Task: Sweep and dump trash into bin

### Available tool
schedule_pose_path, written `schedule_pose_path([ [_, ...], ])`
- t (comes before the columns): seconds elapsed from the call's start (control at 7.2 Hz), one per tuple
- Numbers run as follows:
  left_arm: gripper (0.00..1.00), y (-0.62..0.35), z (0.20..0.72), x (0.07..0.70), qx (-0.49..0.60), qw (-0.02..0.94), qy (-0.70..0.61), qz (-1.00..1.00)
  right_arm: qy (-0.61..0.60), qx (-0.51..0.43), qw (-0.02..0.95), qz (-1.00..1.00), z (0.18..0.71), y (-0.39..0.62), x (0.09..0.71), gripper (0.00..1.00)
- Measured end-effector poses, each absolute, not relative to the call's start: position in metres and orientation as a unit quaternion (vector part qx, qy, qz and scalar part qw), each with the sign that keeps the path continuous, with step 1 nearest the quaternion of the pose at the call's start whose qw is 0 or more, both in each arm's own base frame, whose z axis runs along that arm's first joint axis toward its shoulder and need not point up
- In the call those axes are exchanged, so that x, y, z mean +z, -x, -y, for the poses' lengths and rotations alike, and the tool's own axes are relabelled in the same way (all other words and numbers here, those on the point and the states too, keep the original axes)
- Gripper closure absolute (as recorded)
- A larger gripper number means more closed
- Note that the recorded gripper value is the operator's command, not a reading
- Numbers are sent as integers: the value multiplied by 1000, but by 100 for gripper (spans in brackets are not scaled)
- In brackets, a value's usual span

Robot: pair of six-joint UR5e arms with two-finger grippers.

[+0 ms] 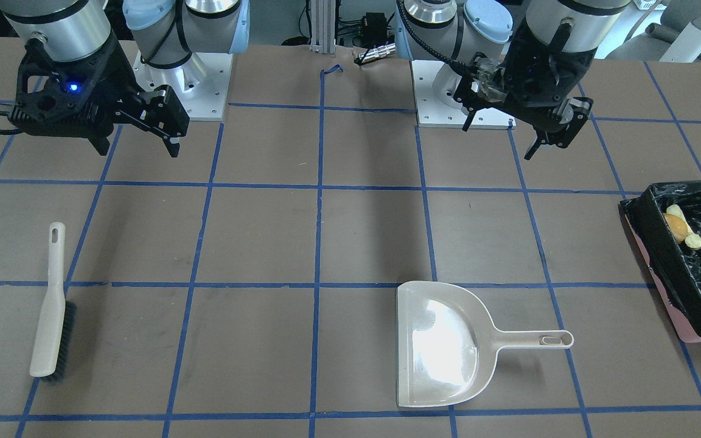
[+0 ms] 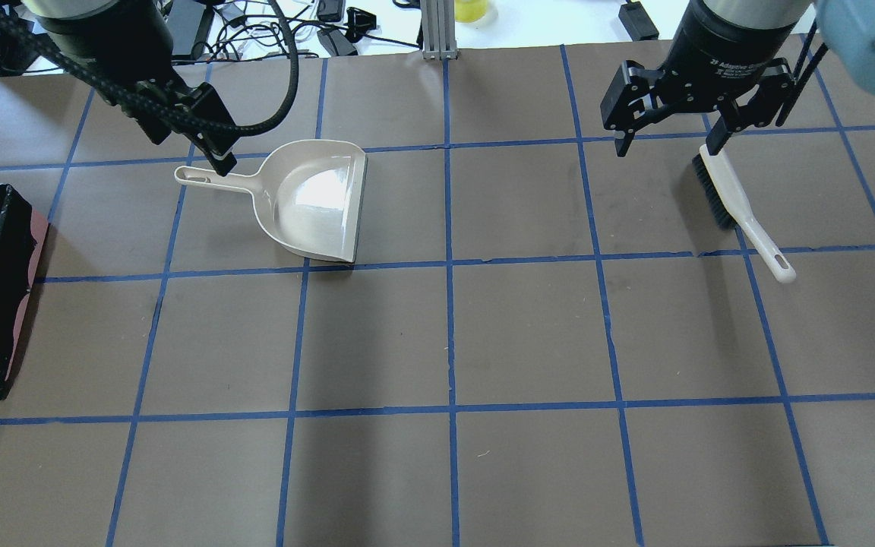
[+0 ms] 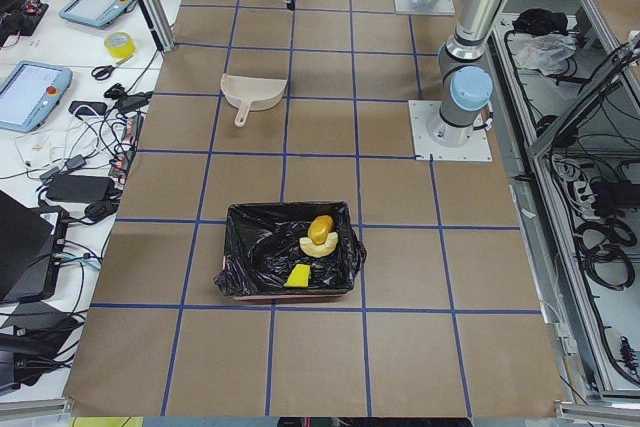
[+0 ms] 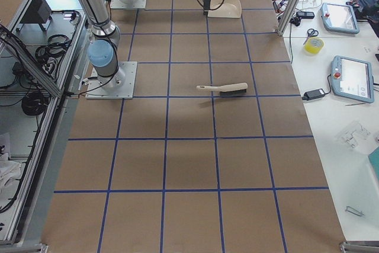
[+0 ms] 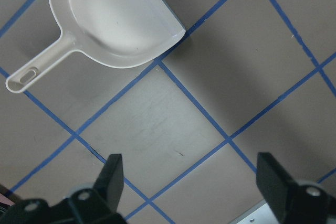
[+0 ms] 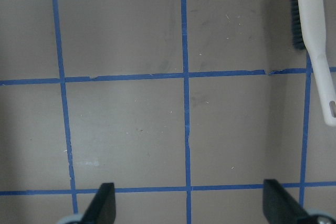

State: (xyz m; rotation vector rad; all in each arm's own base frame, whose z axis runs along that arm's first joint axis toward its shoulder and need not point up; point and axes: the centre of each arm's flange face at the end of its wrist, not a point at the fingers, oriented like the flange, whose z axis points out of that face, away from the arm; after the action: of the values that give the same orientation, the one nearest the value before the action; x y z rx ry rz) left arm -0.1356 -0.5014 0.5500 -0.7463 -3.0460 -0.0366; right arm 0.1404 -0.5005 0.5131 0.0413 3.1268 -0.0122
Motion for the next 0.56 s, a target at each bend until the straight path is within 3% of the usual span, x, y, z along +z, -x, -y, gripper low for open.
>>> schedule_pose_path([
  [0.56,9,109,504,558,38,15,166,985,-13,-4,7,-1000,500,-140,513,0],
])
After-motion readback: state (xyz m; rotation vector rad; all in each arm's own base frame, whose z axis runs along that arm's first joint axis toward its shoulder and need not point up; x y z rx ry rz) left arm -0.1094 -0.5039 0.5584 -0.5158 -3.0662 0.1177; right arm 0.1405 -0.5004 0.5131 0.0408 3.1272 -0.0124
